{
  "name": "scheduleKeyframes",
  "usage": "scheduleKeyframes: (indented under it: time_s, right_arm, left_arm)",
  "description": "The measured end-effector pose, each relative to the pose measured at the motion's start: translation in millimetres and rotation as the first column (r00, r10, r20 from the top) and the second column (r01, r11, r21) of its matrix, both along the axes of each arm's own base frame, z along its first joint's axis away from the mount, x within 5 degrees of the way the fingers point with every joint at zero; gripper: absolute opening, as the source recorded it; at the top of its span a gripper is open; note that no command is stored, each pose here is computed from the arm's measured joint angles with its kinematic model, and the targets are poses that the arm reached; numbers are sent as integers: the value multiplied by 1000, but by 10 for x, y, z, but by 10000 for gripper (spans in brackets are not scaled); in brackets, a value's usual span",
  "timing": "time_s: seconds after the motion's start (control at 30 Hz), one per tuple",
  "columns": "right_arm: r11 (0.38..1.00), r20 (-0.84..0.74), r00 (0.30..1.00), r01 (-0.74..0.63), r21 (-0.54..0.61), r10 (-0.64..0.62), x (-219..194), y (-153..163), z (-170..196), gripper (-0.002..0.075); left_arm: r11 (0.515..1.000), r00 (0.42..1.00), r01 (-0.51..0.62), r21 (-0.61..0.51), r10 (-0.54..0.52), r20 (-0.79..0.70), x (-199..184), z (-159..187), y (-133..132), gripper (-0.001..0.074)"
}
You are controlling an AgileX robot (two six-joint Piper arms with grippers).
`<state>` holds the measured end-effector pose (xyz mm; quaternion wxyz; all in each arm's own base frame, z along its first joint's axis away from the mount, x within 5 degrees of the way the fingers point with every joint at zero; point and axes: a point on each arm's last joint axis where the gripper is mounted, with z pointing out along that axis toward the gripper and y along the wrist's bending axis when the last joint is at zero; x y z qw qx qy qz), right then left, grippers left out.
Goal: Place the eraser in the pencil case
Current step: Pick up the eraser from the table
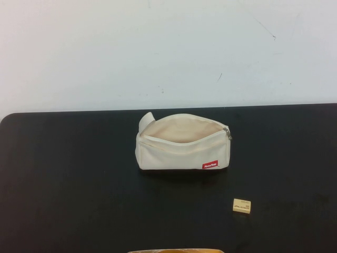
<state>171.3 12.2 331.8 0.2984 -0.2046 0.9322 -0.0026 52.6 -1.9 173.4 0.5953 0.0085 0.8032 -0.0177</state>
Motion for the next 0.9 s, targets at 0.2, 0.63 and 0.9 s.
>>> scheduleKeyframes:
  time_s: [0.2,0.63,0.9]
  right_arm:
    - [999,-241,970,28,29,-20,334,23,-383,17]
    - [930,-304,888,-278,241,344,930,851,-1099,538]
    - [794,-288,751,-605,60,594,1275,1454,-1270,574]
  left_arm:
    - [1000,1000,0,0,0,0,0,0,0,-1]
    - [1000,1000,0,0,0,0,0,0,0,-2]
    - [1000,1000,0,0,0,0,0,0,0,-1]
